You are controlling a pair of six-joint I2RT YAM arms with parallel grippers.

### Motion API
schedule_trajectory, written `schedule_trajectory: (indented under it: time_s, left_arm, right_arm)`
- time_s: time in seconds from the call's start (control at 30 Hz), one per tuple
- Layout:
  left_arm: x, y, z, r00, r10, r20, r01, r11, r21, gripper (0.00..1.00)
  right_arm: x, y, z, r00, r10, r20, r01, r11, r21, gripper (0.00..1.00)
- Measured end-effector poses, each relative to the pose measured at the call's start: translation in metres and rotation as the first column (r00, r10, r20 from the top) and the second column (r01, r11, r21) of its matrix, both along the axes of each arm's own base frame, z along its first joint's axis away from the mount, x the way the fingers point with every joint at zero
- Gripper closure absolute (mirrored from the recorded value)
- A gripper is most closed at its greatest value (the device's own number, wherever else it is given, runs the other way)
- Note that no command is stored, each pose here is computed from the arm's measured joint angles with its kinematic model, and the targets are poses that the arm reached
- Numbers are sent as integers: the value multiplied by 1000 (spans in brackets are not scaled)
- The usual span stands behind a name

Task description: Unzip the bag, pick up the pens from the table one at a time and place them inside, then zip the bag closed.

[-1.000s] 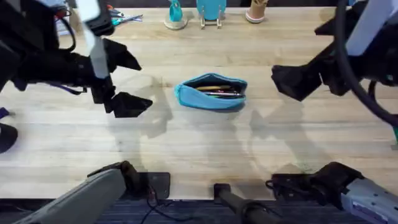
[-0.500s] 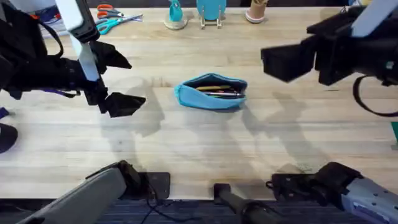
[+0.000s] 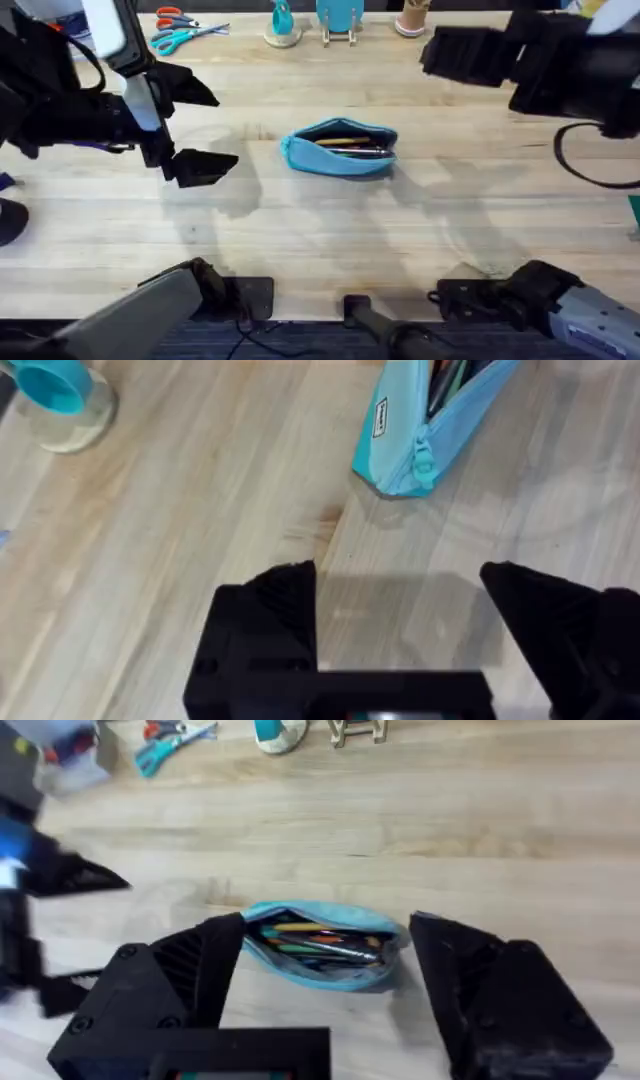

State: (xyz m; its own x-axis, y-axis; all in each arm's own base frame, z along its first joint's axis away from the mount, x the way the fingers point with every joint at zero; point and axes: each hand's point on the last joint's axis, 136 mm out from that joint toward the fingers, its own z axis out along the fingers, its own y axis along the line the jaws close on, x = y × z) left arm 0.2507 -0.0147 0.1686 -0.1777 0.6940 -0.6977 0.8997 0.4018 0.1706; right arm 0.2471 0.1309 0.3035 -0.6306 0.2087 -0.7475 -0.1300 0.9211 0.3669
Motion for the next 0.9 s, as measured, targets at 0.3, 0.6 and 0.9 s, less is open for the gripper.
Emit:
schedule_trajectory:
  time_s: [0.3,0.6,0.9]
  left_arm:
    - [7,3,-31,994,-23,-102,17,998,-60,6]
    - [9,4,-34,994,-24,-106,18,998,-61,7]
    - [9,4,-34,994,-24,-106,18,998,-61,7]
  right_arm:
    - [6,30,-26,981,-7,-196,40,985,165,4]
    - [5,93,-48,946,139,-292,-68,968,240,4]
    - [-6,121,-55,926,222,-304,-149,957,248,4]
